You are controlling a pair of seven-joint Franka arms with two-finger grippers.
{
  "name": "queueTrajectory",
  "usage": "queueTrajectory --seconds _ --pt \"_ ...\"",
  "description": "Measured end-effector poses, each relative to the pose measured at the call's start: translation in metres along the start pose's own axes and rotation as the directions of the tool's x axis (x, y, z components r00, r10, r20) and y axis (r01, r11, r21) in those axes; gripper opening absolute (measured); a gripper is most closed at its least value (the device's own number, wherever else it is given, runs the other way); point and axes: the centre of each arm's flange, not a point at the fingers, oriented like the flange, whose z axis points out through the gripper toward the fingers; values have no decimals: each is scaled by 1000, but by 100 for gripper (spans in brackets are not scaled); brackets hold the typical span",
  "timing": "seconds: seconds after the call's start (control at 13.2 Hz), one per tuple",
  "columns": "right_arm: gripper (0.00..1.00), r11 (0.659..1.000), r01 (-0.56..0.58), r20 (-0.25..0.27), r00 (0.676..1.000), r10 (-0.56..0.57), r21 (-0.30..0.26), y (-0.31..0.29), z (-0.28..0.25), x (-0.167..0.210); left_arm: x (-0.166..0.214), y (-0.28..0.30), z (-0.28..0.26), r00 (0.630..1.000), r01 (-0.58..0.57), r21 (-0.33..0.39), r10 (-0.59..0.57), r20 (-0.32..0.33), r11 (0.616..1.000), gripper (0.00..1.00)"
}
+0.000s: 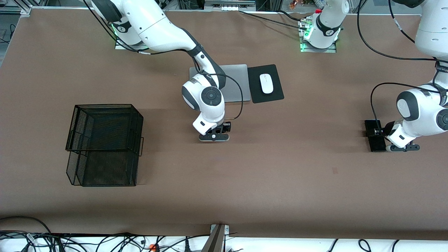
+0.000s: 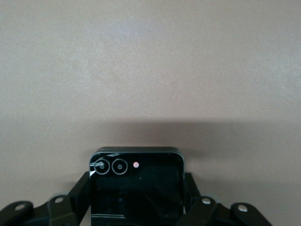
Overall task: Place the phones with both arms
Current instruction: 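Grasp the flip phone with the right gripper while the left gripper reaches the tall phone, then drop the flip phone into the basket while the left gripper carries the tall phone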
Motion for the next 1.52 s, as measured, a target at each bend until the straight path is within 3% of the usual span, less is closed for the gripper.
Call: queueTrajectory --seconds 0.23,0.45,0.76,0.99,1.14,1.52 --pt "79 1000 -12 -6 1000 12 1 8 -13 13 3 2 -3 1000 -4 1 4 -10 1000 79" --pt "79 999 -29 20 999 30 -29 13 -70 34 13 14 -28 999 -26 0 26 -43 1000 79" --pt "79 999 -33 69 997 33 -3 47 -193 69 28 44 -99 996 -72 -27 73 46 997 79" --pt "79 997 28 82 996 -22 -67 152 -240 107 39 79 -144 990 -80 -31 83 113 996 79" --pt "79 995 67 110 992 -59 -71 228 -249 121 42 113 -168 985 -66 -20 69 159 998 79" --pt "79 991 108 161 983 -93 -84 407 -241 115 43 226 -222 974 -126 59 113 194 990 79"
